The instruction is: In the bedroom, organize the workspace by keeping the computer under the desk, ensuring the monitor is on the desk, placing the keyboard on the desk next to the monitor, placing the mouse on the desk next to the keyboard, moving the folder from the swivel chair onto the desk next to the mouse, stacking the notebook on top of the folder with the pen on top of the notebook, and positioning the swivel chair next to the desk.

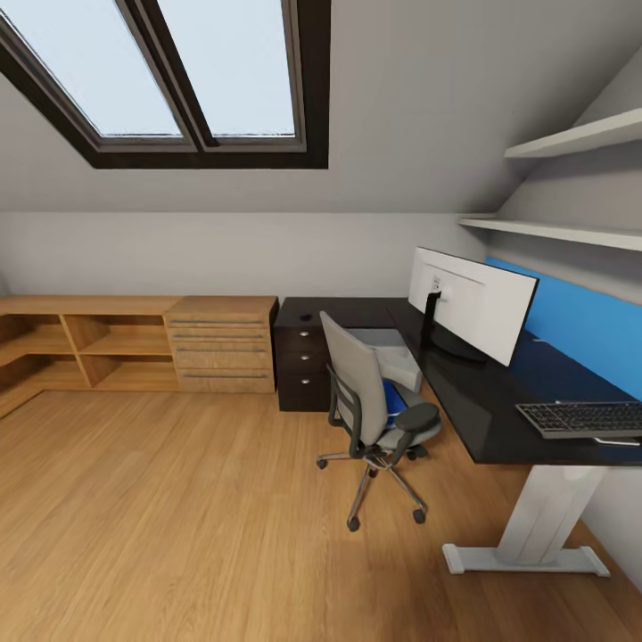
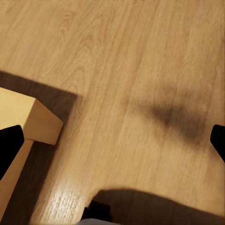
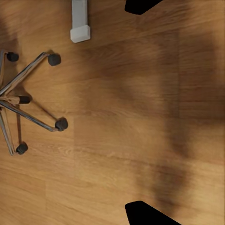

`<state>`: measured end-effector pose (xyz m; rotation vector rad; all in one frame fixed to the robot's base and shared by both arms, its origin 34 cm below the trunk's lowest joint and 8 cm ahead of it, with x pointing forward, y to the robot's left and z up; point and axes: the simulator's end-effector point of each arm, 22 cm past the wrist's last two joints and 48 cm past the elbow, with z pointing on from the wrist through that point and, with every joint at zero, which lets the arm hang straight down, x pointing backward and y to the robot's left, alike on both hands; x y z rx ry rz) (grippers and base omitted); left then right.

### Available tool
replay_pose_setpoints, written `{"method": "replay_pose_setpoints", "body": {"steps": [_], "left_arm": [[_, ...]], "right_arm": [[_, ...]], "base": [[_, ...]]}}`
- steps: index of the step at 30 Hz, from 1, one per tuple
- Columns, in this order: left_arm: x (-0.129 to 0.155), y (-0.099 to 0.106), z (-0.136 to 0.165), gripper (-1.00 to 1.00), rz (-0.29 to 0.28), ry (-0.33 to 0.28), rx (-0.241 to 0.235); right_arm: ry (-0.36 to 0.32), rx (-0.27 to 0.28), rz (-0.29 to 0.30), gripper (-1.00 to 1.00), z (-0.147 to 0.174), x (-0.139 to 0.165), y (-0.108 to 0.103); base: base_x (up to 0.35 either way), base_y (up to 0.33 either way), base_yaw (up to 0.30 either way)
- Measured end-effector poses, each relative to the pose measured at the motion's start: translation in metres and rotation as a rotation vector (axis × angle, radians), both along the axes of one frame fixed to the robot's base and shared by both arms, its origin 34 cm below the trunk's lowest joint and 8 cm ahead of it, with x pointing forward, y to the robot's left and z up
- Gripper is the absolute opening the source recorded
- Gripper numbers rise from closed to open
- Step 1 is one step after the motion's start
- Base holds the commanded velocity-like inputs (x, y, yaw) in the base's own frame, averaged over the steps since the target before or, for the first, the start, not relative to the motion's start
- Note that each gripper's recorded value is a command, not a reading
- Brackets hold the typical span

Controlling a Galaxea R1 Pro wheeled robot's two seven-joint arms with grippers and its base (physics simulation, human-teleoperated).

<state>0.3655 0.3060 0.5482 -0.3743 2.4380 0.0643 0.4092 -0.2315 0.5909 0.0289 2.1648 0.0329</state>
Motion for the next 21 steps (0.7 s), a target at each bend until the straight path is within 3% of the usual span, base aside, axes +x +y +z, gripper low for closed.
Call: {"method": "replay_pose_setpoints", "body": {"steps": [9, 15, 21], "left_arm": [[0.001, 0.000, -0.013, 1.00, -0.002, -0.002, 0.001], [0.001, -0.003, -0.023, 1.00, 0.002, -0.004, -0.004], [0.002, -0.004, -0.032, 1.00, 0.008, -0.007, -0.003]], "right_arm": [[-0.001, -0.002, -0.001, 1.00, -0.014, 0.000, -0.001], [-0.009, -0.033, -0.006, 1.00, -0.022, 0.003, -0.024], [-0.009, -0.043, -0.004, 1.00, -0.031, 0.003, -0.030]], "base": [[0.000, 0.000, 0.000], [0.000, 0.000, 0.000], [0.000, 0.000, 0.000]]}}
